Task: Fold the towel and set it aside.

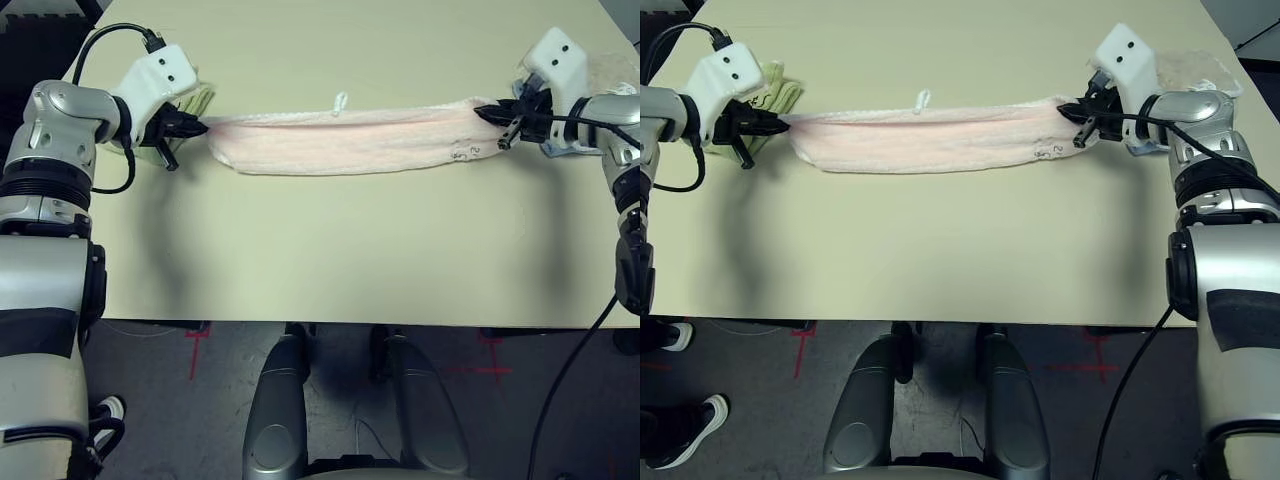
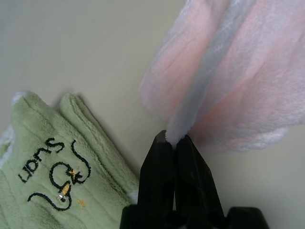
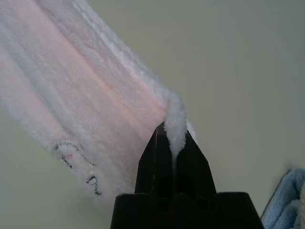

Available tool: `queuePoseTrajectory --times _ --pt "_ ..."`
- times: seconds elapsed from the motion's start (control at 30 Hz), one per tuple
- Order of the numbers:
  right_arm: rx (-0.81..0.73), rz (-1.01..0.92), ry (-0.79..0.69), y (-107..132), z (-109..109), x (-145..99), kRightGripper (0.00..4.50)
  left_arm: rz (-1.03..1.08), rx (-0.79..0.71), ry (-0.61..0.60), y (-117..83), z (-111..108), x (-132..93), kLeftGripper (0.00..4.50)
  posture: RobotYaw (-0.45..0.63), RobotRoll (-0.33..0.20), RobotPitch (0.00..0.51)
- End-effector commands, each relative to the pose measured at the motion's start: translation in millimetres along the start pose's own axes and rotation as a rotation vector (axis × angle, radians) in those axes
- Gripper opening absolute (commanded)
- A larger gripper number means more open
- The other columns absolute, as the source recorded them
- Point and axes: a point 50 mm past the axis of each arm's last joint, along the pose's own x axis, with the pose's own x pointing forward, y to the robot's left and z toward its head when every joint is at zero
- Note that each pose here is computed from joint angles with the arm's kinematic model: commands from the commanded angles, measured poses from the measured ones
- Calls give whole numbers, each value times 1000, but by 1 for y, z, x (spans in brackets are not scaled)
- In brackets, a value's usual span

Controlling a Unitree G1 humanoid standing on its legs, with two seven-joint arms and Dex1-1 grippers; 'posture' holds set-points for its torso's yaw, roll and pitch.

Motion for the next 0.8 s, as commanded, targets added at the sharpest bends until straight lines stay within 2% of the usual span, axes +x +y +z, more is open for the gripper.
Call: queuePoseTrajectory --times 0.03,0.2,0.33,0.5,0.6,0.63,0.8 --pt "5 -53 83 -2 -14 -5 0 22 -18 62 2 -11 -4 31 44 0 285" --pt "8 -57 106 1 -18 -2 0 67 -2 62 2 -9 1 31 46 0 286" --pt "19 -78 109 2 -21 -1 1167 125 8 37 3 -7 5 1117 42 0 285" --pt "62 -117 83 0 -22 -2 3032 163 2 0 5 -3 6 3037 33 0 281" --pt "157 -171 -21 -5 -17 -5 4150 194 -9 -44 10 4 1 4206 32 0 278" --pt "183 -193 -57 -8 -15 -7 4453 207 -17 -61 13 6 -1 4475 33 0 278" --pt "353 -224 -319 -16 -1 -14 4453 218 -87 -161 21 15 -15 4475 35 0 276"
